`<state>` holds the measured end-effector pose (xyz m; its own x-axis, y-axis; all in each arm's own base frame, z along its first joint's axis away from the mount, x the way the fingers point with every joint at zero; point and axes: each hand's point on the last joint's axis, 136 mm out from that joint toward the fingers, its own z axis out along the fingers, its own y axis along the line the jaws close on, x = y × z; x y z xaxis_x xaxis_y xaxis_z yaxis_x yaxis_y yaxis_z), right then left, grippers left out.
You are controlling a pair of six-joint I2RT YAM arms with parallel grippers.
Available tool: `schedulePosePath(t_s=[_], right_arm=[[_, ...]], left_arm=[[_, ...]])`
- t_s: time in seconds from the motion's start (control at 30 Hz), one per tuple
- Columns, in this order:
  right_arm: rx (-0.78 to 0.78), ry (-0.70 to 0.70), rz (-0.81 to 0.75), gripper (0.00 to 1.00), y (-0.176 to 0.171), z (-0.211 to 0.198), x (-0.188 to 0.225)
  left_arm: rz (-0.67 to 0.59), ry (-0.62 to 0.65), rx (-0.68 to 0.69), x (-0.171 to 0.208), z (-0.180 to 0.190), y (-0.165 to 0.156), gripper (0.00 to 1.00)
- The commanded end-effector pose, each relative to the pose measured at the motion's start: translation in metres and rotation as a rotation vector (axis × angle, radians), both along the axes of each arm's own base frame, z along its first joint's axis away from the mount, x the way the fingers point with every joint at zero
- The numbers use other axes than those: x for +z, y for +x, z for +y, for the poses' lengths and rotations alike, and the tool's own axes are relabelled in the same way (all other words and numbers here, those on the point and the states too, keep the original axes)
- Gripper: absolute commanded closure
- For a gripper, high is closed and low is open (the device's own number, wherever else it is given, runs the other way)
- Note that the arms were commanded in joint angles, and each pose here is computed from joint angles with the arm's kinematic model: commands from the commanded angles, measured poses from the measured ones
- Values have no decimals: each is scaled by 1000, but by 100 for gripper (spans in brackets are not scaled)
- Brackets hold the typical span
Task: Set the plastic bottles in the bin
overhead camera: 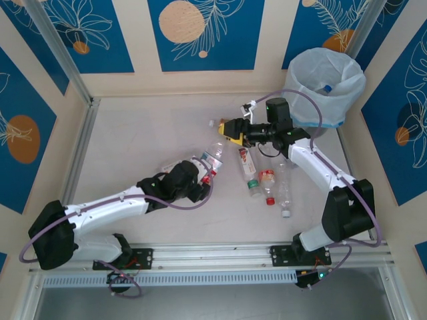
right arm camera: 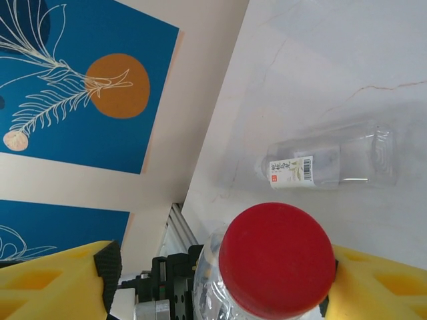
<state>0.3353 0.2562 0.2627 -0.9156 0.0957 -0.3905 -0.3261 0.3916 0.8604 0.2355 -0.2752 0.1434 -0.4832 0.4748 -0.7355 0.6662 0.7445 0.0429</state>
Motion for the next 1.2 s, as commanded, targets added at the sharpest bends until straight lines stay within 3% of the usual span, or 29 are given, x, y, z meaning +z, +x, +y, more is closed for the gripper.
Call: schedulePosePath(t_s=[0.0, 0.23, 0.6, 0.8, 1.03, 1.17], right_arm=[[43, 16, 19, 33, -5, 6, 4], [11, 11, 8, 44, 4, 9, -1], [-40, -6, 11, 75, 9, 5, -10], [-46, -17, -27, 98, 5, 1, -6], [-50, -18, -61, 100, -1, -2, 2], [-66, -21, -63, 100, -1, -8, 4]], left_arm=[[-27, -14, -36, 9, -9, -1, 43], [-17, -19, -56, 7, -13, -3, 43], [-29, -23, -49, 10, -11, -3, 43], [-26, -37, -43, 13, -12, -3, 42], [-29, -63, -30, 21, -13, -2, 38], [-20, -70, -9, 22, -13, -1, 26]])
